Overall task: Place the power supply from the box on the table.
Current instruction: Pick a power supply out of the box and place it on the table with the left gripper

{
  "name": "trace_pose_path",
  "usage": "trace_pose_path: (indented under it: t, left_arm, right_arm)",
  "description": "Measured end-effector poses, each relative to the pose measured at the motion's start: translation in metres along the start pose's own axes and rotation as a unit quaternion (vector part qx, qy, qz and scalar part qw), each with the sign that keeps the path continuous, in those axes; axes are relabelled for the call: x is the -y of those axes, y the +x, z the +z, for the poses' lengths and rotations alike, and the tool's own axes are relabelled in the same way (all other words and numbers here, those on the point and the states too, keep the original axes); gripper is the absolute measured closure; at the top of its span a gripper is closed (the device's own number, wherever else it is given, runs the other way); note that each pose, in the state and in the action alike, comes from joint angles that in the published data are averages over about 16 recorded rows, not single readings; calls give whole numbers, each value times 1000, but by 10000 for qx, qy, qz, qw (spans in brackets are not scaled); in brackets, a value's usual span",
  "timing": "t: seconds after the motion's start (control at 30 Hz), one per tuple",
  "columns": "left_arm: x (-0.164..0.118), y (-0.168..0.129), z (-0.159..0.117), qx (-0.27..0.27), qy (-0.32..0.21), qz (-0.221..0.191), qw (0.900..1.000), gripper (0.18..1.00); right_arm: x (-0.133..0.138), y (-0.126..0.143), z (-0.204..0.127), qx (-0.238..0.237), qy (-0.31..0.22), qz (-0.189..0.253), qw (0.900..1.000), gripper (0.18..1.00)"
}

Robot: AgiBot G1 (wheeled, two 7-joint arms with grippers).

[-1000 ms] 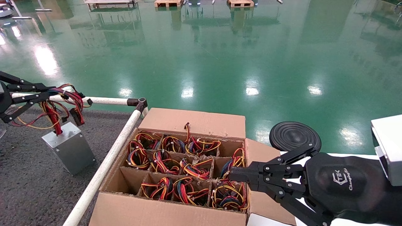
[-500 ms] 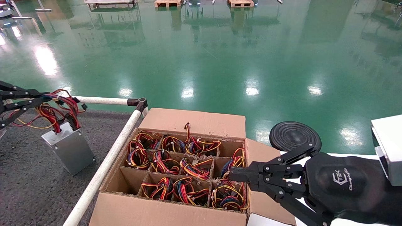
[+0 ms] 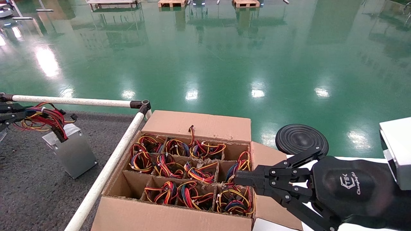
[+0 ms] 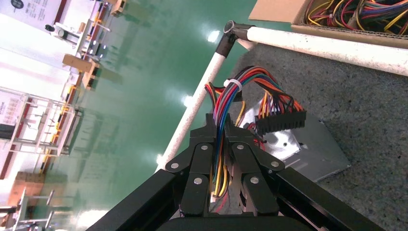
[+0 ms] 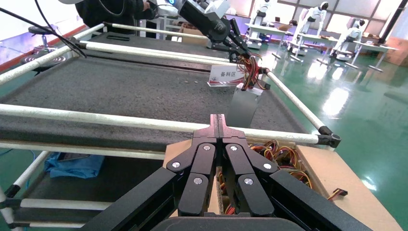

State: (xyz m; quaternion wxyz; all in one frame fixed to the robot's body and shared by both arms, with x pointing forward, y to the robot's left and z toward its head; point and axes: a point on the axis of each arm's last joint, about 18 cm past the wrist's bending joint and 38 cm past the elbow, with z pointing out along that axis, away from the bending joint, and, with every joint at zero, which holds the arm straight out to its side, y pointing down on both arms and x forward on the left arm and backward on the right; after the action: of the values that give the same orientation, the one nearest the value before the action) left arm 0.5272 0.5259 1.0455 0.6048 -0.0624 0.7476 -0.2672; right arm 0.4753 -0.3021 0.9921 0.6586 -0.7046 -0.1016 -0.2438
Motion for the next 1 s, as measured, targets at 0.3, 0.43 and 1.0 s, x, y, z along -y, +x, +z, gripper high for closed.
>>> trace_pose_path:
  t: [0.3,0.43,1.0]
  left_arm:
    - [-2,5,3,-23,26,-52,10000,982]
    - [-1,6,5,-33,60,-52,10000,982]
    - [6,6,6,-21,176,-56,9998,982]
  right_arm:
    - [0,0,0,0,0,0,10000,985]
    - [0,0,0,0,0,0,10000,985]
    - [0,0,0,0,0,0,10000,985]
